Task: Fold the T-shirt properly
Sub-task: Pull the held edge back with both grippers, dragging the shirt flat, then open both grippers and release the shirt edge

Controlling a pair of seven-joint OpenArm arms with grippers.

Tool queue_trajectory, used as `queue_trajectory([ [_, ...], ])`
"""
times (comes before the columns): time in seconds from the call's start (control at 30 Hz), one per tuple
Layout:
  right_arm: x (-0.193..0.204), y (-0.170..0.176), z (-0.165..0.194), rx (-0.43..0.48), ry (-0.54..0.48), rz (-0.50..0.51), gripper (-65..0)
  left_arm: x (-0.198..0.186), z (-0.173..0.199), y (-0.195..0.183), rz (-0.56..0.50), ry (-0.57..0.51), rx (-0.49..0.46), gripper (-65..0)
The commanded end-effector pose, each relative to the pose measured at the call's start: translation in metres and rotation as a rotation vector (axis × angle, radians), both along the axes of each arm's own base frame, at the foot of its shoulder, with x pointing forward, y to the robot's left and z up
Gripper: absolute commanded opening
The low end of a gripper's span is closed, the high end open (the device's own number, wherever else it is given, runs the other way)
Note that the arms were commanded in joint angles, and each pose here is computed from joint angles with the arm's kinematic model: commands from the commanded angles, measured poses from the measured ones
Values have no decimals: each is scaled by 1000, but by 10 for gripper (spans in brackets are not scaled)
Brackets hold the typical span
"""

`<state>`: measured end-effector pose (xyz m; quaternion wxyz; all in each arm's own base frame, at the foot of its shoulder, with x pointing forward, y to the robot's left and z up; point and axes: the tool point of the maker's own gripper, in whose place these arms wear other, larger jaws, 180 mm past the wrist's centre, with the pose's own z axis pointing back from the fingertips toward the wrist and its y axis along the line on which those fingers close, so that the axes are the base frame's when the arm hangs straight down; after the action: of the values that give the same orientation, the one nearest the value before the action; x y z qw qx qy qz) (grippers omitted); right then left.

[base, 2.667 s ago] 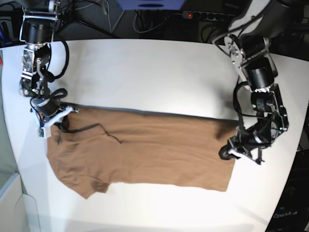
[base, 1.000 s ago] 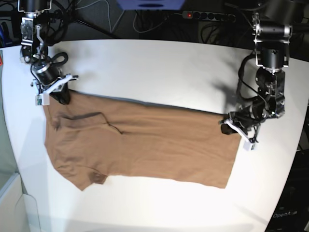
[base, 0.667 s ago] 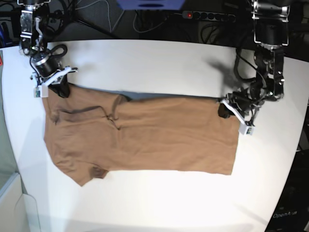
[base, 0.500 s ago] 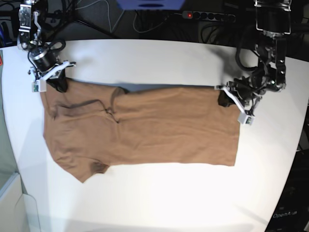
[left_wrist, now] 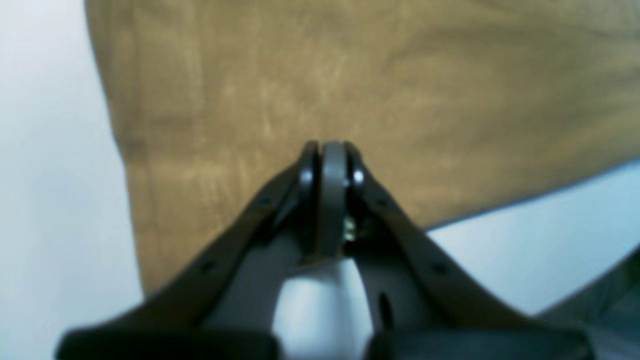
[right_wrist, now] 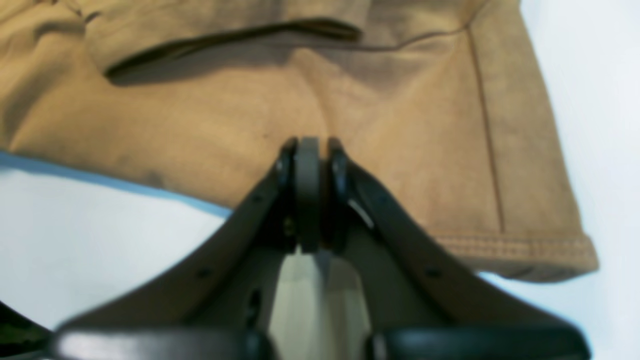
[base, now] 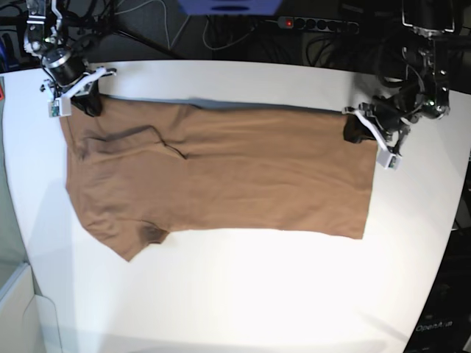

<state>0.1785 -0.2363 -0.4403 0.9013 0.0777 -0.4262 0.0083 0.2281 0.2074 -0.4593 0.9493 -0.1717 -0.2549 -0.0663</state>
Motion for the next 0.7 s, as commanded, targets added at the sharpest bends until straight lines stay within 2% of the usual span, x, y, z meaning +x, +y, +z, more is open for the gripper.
queue_trajectory([
  [0.0,-19,-1,-12,-26,75,14,-630,-84,-45,39,-76,353,240,-627],
  [0.27,-44,2,-15,-10,80,-1,-630,-104,-48,52,-115,393,295,-627],
  [0.53,-52,2,-13,-7,71,-6,-630,-125,-55,52,-108,392,280,-627],
  [0.67,-49,2,-12,-8,65,-4,-630,-123,-53,51,-111,385,280,-627],
])
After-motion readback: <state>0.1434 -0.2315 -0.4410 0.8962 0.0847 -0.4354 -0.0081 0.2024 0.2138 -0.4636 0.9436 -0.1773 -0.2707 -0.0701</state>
